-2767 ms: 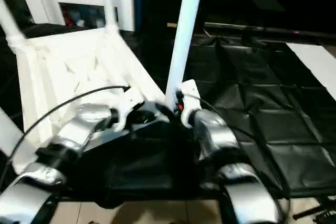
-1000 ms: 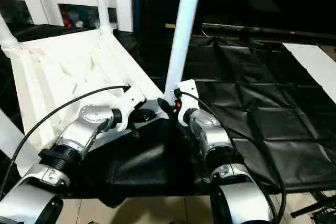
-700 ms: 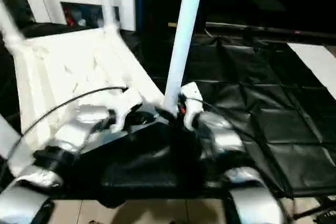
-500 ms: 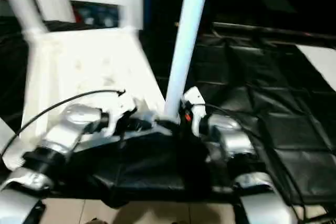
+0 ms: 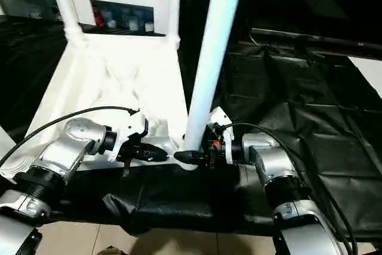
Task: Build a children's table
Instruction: Rotate leg to tighten
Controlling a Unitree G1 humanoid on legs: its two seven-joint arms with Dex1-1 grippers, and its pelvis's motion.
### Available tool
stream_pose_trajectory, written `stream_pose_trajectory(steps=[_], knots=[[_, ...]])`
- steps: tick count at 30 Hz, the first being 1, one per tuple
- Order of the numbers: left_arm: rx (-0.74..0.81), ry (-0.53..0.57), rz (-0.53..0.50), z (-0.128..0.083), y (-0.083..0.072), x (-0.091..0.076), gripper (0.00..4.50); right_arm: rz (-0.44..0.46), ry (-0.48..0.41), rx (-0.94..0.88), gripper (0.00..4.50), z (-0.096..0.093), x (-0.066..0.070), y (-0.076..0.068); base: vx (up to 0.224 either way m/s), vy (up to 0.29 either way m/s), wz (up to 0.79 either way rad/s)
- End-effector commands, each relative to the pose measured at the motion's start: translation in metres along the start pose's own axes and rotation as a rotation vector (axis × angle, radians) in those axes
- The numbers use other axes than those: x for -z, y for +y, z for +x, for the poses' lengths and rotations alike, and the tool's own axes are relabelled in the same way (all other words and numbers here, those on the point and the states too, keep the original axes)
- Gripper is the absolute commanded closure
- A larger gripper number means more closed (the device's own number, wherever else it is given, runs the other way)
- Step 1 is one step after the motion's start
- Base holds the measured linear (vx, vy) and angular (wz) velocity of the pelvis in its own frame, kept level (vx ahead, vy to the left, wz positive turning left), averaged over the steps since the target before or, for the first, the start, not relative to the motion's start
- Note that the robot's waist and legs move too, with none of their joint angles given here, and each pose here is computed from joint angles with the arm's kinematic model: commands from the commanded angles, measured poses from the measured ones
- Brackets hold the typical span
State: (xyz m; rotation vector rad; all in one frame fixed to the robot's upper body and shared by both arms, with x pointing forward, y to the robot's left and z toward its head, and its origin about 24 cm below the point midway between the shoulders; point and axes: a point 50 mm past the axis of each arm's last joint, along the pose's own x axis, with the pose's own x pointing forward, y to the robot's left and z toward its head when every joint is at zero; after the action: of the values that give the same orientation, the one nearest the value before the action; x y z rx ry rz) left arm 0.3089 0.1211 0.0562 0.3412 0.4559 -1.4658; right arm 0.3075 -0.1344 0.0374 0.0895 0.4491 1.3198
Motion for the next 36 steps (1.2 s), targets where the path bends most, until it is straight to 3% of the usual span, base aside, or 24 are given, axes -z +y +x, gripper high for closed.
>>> stream_pose_trajectory(steps=[1,9,13,17,21,27,31,36], knots=[[0.03,-0.031,0.049,0.009,-0.003,-0.012,4.5,0.015,0.03,-0.082,1.29,0.011,0.007,0.009,0.0,0.0,0.0],[-0.102,-0.043,0.028,0.013,0.007,-0.014,4.5,0.026,0.004,0.038,1.67,0.018,0.009,0.003,0.0,0.0,0.0],[-0.277,-0.051,0.005,0.026,0.021,-0.025,4.5,0.092,-0.002,0.366,1.75,0.036,0.013,-0.015,0.0,0.0,0.0],[-0.416,-0.067,-0.032,0.039,0.03,-0.037,4.5,0.118,0.006,0.566,1.87,0.054,0.015,-0.02,-0.013,0.001,-0.01],[-0.441,-0.081,-0.04,0.049,0.03,-0.043,4.5,0.135,-0.019,0.646,1.87,0.066,0.011,-0.021,0.0,0.0,0.0],[-0.406,-0.094,-0.024,0.055,0.026,-0.045,4.5,0.127,-0.071,0.587,1.23,0.077,0.003,-0.017,0.0,0.0,0.0],[-0.333,-0.095,0.001,0.049,0.02,-0.039,4.5,0.055,-0.067,0.504,0.89,0.068,-0.002,-0.017,0.0,0.0,0.0],[-0.286,-0.081,0.013,0.037,0.019,-0.031,4.5,-0.031,-0.063,0.381,0.89,0.049,-0.004,-0.016,0.0,0.0,0.0]])
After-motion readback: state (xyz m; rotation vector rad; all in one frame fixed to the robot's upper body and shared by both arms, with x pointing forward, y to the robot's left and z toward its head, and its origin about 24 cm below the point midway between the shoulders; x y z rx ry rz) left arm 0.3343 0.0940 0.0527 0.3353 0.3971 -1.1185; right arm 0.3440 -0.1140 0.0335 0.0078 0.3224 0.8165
